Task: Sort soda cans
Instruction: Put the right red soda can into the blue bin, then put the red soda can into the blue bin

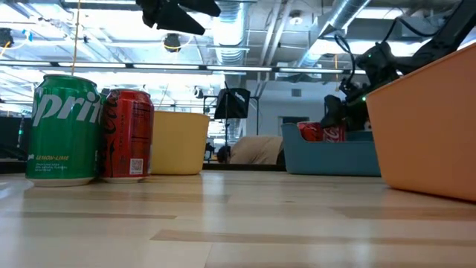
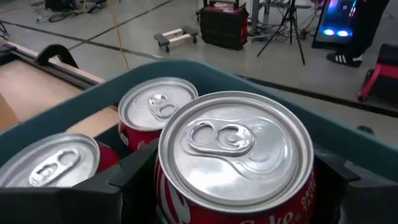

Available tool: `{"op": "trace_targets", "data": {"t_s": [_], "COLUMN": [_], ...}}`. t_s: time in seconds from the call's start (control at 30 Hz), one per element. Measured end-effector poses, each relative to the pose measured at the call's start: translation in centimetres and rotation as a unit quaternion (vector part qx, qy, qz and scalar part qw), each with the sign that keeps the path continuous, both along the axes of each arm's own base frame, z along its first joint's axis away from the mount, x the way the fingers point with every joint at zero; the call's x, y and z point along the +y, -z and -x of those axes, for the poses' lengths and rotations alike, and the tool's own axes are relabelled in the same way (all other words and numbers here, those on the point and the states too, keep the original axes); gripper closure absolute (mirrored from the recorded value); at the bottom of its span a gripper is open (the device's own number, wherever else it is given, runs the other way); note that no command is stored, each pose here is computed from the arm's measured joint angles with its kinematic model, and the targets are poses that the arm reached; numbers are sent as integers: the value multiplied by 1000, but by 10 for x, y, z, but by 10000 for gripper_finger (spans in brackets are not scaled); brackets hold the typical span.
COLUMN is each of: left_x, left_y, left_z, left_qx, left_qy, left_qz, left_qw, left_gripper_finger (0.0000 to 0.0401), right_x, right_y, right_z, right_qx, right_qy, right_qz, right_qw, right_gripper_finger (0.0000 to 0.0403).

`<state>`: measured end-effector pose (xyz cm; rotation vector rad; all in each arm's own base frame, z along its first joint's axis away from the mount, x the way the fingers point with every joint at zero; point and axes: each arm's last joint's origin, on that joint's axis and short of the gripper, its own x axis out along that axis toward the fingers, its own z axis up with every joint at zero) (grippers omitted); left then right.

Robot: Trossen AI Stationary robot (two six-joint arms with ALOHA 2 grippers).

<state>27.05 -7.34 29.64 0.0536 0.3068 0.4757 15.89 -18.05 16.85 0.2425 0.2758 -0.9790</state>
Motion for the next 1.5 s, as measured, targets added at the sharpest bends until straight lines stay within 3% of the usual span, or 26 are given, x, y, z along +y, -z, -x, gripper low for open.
{"op": "trace_targets", "data": {"t_s": [0.23, 0.57, 0.83, 1.07, 1.2, 1.37, 1.5], "left_x": [-1, -1, -4, 4, 12, 15, 19], "left_y": [0, 3, 3, 11, 21, 29, 33], "left_z": [0, 1, 3, 16, 21, 24, 27], "left_qx": [-1, 6, 8, 75, 127, 190, 225], "left_qy": [1, -3, 1, -15, -25, 38, 52], "left_qz": [4, 11, 13, 10, 33, 93, 120], "left_qw": [1000, 1000, 1000, 997, 991, 977, 966], "left_gripper_finger": [13, 13, 13, 13, 13, 13, 13], "right_x": [1, 1, 3, 20, 41, 71, 91], "right_y": [-1, -2, -8, -37, -61, -82, -91], "right_z": [1, 2, 3, 4, 3, 6, 10], "right_qx": [4, 27, -1, -51, -94, -132, -148], "right_qy": [0, -10, -5, -26, -62, -116, -156], "right_qz": [-4, 11, 10, 57, 94, 118, 122], "right_qw": [1000, 1000, 1000, 997, 989, 977, 969], "right_gripper_finger": [80, 10, 11, 7, 7, 7, 7]}}
